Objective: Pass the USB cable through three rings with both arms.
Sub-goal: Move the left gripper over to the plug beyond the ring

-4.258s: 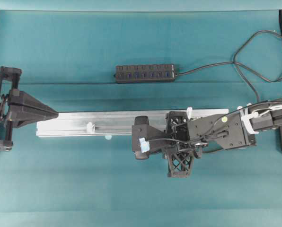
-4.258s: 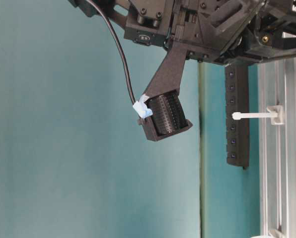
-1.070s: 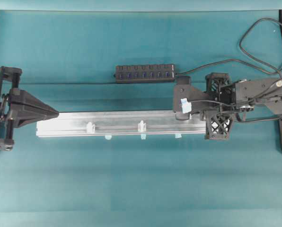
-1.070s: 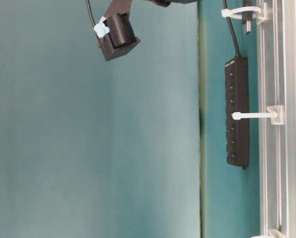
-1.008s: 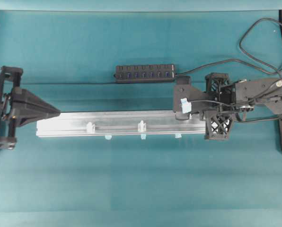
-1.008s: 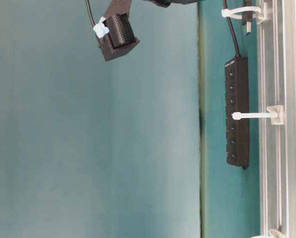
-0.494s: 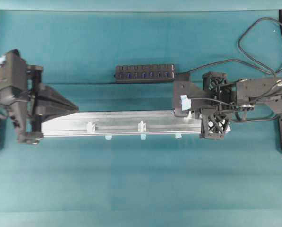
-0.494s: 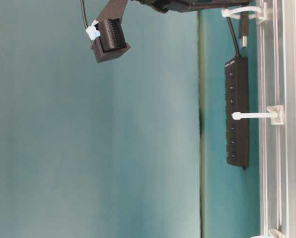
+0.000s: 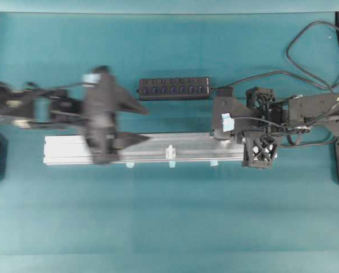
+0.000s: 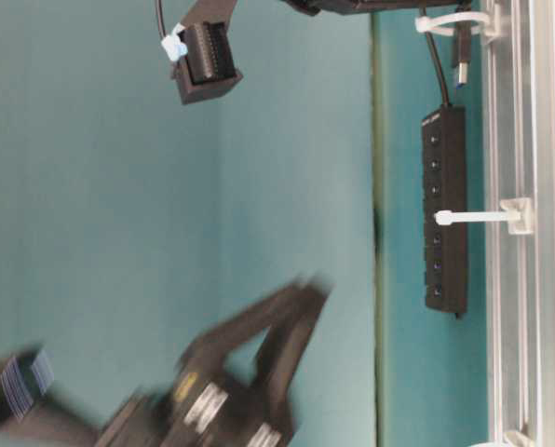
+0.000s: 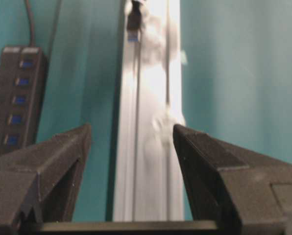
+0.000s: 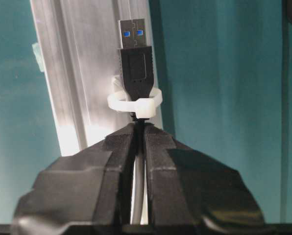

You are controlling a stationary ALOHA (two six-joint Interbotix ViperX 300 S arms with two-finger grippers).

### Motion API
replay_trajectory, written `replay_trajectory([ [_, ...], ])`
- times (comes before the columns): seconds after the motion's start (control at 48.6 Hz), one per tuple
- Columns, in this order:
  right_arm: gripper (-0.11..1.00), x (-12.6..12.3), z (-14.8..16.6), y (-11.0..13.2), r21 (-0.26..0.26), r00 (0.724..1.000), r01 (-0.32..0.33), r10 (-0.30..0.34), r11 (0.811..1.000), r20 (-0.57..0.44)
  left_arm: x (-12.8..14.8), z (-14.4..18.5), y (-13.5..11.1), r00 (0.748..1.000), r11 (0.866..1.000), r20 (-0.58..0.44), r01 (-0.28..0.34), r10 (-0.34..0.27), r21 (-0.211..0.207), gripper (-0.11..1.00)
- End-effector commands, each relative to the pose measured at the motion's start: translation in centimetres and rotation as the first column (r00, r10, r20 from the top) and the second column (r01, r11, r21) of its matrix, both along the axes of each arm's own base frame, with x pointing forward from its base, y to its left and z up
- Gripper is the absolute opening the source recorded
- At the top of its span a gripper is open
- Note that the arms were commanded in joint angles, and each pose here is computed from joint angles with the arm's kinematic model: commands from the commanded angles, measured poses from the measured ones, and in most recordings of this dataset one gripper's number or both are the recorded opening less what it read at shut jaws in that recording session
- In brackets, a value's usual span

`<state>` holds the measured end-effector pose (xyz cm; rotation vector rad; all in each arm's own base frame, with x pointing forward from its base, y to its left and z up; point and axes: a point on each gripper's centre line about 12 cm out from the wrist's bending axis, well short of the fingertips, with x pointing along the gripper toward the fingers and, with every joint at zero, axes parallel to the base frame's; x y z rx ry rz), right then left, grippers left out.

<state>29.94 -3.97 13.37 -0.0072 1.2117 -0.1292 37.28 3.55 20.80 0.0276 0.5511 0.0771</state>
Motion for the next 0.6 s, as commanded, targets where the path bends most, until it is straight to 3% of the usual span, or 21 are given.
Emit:
replay_trajectory([
  [0.0, -0.09, 0.3, 0.7, 0.0, 0.003, 0.999, 0.007, -0.007, 1.000, 0.052, 2.6, 0.3, 0.3, 0.999, 1.000, 0.055, 0.002, -0.002, 0.009, 0.72],
  [0.144, -0.09, 0.4, 0.7, 0.0, 0.006, 0.997, 0.011, -0.011, 1.000, 0.076, 4.8, -0.3, 0.5, 0.997, 1.000, 0.083, 0.003, -0.005, 0.014, 0.71],
  [0.576, -0.09, 0.1, 0.6, 0.1, 0.022, 0.994, 0.040, -0.042, 0.999, 0.096, 8.1, -3.9, 0.8, 0.997, 1.000, 0.075, 0.000, -0.001, 0.004, 0.70],
])
